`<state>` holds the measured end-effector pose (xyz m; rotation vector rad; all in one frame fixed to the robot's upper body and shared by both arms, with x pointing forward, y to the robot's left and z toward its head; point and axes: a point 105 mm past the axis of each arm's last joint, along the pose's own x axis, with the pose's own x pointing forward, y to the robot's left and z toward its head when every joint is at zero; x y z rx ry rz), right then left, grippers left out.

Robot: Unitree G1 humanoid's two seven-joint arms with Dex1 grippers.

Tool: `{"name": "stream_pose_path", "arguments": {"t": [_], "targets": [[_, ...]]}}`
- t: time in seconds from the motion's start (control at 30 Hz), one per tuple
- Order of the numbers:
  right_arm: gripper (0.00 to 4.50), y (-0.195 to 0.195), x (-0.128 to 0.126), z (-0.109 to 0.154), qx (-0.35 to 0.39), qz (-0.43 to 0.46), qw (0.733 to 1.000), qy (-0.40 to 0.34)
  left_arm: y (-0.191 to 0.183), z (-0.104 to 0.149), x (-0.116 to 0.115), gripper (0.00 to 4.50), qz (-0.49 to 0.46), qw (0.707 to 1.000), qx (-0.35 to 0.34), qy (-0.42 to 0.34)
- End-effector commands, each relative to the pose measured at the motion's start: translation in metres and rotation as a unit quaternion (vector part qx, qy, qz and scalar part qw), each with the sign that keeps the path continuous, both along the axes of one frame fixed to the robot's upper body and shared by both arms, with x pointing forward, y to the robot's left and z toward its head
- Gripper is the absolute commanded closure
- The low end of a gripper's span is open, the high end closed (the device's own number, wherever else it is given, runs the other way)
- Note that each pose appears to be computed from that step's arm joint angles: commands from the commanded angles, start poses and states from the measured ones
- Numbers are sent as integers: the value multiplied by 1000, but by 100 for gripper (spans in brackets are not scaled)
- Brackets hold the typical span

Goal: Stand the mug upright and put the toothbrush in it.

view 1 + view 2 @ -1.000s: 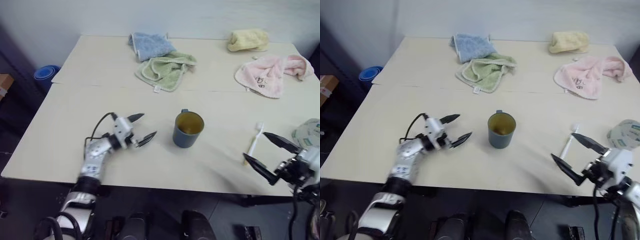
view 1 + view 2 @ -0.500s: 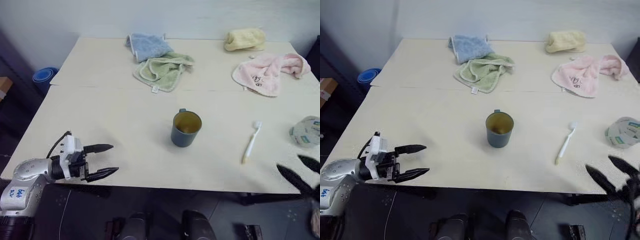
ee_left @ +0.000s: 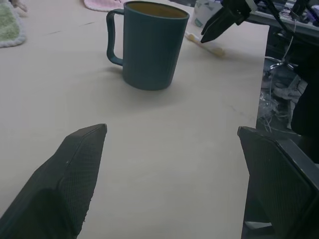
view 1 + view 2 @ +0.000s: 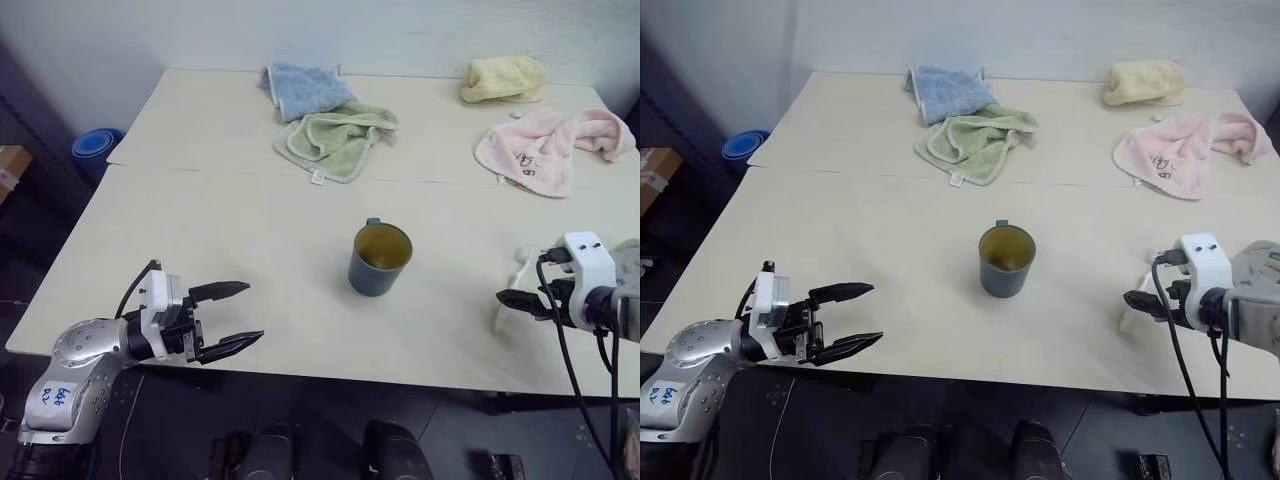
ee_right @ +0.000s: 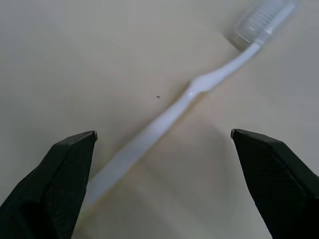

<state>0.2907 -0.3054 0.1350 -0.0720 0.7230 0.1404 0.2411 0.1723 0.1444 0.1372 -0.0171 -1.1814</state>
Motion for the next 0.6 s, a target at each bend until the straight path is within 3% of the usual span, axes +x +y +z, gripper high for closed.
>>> {"name": "stream_pose_path", "arguments": {"t": [0.03,0.27,0.47,0.6], "targets": [[0,-2,8,-7,-12,-4,1000,22,-4,11,-8,4,-4,1000,2,-23],[204,2,21,-19,5,7,999,42,-10,16,-17,0,-20,999,2,-29],[406,3,27,-15,24,24,999,27,-10,16,-16,0,-12,999,4,-35],[415,47,36,21,106,162,978,-72,-9,16,-15,0,-4,999,-1,-34]]}}
